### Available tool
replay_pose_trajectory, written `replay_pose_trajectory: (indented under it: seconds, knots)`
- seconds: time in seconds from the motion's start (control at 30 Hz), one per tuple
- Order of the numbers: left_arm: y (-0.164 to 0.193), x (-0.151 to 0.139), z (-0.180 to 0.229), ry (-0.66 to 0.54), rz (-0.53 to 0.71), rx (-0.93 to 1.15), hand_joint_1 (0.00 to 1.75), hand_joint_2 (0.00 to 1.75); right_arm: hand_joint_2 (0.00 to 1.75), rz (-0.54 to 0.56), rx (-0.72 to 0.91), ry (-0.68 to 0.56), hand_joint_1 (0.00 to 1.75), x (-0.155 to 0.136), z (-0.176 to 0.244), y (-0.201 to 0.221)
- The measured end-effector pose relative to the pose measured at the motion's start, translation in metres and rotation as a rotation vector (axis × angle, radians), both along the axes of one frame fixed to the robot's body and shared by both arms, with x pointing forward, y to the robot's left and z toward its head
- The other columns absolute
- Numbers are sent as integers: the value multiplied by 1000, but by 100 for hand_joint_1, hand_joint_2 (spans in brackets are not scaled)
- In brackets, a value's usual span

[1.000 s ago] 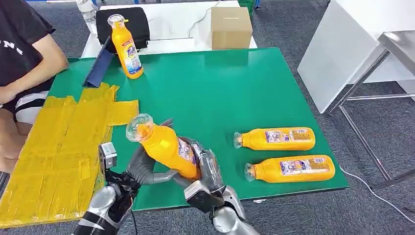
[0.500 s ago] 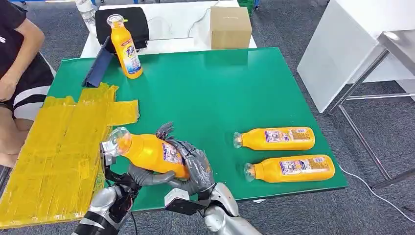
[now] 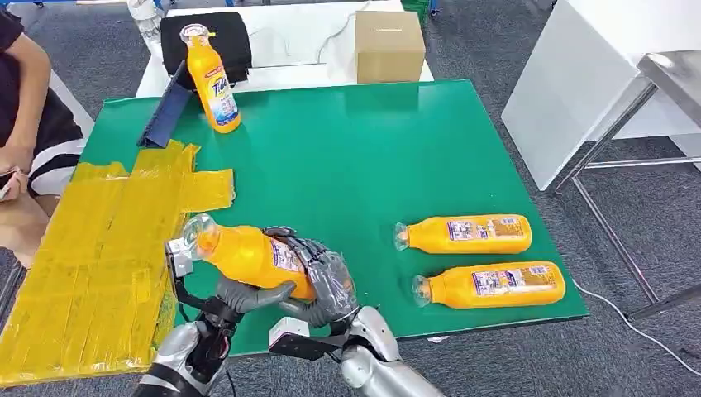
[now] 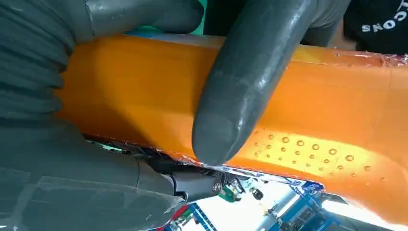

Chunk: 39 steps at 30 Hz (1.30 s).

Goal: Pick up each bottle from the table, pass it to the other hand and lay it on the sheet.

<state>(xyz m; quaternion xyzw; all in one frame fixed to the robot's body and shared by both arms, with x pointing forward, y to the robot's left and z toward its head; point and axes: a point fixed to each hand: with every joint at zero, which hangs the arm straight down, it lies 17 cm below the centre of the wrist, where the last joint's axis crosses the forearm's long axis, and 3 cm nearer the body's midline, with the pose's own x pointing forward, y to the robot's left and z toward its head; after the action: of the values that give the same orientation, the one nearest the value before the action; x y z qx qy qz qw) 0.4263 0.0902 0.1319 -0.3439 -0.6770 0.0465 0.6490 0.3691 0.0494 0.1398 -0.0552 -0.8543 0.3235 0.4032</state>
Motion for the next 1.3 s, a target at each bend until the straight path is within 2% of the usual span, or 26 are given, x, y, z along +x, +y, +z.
replay_pose_trajectory:
  seconds: [0.37, 0.4, 0.43, 0.6, 0.77, 1.0, 1.2, 1.3]
  knots:
    - [2, 2, -5, 26, 14, -18, 175, 175, 175, -5, -12, 3, 175, 1, -4, 1]
    - [2, 2, -5, 29, 16, -23, 175, 175, 175, -10, -13, -2, 10, 1, -3, 0]
    - [2, 2, -5, 33, 17, -29, 175, 175, 175, -17, -11, -9, 0, 2, -2, 0]
    - [10, 10, 0, 35, 61, -62, 175, 175, 175, -15, 26, -69, 0, -13, 8, -2]
    - [35, 27, 11, 19, 159, -54, 175, 175, 175, -34, 150, -125, 0, -28, 49, -14]
    - [58, 39, 19, -27, 276, 35, 175, 175, 175, -106, 308, -215, 0, -37, 106, -53]
    - [61, 41, 23, -41, 289, 44, 175, 175, 175, -129, 350, -240, 0, -42, 121, -66]
    - [75, 45, 26, -92, 394, 154, 175, 175, 175, -148, 386, -233, 0, -41, 126, -76]
